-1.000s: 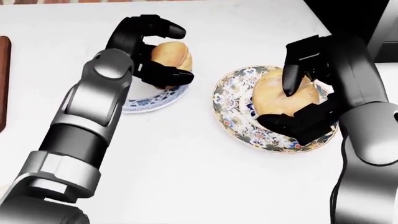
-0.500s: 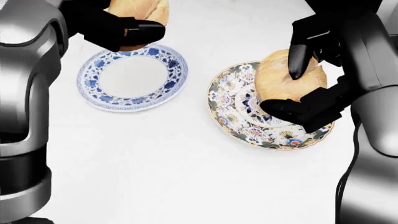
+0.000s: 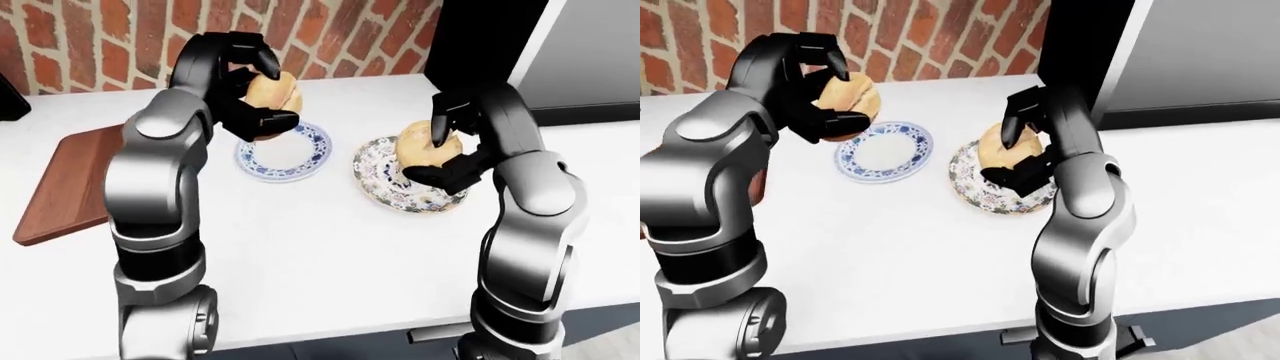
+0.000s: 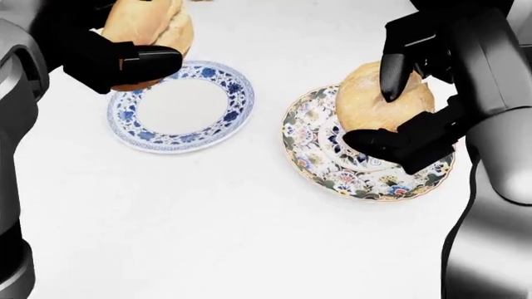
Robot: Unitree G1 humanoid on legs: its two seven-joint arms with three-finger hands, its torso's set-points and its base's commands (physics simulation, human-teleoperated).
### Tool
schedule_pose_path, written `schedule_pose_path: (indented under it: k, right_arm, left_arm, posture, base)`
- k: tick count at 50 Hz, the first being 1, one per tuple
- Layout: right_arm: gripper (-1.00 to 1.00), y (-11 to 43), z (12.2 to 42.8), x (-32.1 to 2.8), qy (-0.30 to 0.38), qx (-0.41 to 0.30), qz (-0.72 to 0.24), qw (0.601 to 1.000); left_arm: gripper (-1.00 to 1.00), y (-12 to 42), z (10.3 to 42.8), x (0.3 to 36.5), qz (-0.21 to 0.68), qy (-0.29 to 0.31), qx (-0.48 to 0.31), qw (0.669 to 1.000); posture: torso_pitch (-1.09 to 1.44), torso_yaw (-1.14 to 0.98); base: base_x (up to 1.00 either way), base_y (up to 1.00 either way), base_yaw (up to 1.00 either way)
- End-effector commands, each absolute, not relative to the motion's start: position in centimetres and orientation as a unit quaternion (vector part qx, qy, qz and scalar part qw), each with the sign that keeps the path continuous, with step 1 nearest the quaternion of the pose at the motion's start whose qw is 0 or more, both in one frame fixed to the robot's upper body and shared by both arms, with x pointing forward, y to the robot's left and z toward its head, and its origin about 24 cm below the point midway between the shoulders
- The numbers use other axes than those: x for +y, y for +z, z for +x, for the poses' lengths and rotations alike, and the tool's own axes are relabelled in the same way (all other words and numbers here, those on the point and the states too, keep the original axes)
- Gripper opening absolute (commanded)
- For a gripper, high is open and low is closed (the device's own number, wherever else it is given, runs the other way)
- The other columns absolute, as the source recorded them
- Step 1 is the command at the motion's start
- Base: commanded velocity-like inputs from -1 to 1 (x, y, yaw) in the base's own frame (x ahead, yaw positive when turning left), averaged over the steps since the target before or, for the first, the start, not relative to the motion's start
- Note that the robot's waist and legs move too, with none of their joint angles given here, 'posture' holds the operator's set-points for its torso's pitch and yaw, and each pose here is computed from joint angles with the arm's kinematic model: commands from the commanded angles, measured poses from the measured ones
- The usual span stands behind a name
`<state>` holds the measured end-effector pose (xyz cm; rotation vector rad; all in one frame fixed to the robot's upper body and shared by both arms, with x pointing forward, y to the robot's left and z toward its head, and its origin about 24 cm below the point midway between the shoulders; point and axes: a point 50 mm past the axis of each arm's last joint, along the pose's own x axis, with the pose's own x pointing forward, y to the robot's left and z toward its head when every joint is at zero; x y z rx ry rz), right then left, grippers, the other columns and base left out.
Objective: Place all breads on the cutting board.
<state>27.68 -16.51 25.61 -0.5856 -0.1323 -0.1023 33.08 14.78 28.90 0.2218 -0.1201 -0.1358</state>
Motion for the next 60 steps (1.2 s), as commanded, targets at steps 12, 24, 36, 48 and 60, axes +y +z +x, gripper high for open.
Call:
schedule_pose_path:
  k: [12, 24, 36, 48, 60]
  right_arm:
    - [-1.0, 26.85, 27.41, -15.98, -0.055, -0.104, -0.293, 0.949]
    - [-1.0, 26.79, 27.49, -15.94, -0.054, -0.105, -0.29, 0.95]
    - [-1.0, 26.85, 27.43, -16.02, -0.059, -0.106, -0.285, 0.951]
    - [-1.0, 26.78, 27.44, -15.8, -0.055, -0.107, -0.285, 0.951]
    - [-1.0, 26.29, 27.8, -15.56, -0.05, -0.105, -0.282, 0.953]
  left_arm:
    - [-1.0, 30.94, 32.21, 15.04, 0.112, -0.061, -0.111, 0.986]
    - [-1.0, 30.77, 32.24, 15.14, 0.108, -0.062, -0.108, 0.986]
    - [-1.0, 30.64, 32.16, 15.18, 0.11, -0.062, -0.109, 0.986]
    - [-1.0, 30.67, 32.04, 15.39, 0.11, -0.06, -0.11, 0.986]
    - [-1.0, 30.21, 32.22, 15.44, 0.106, -0.062, -0.107, 0.987]
  posture:
    - [0.0, 0.0]
    - [0.0, 0.0]
    - [0.0, 0.0]
    - [0.0, 0.0]
    - [0.0, 0.0]
  base:
    - [-0.42, 0.12, 0.0]
    - [0.0, 0.09, 0.51]
    - [0.0, 0.1, 0.27]
    - [0.0, 0.36, 0.0]
    - [0.0, 0.44, 0.0]
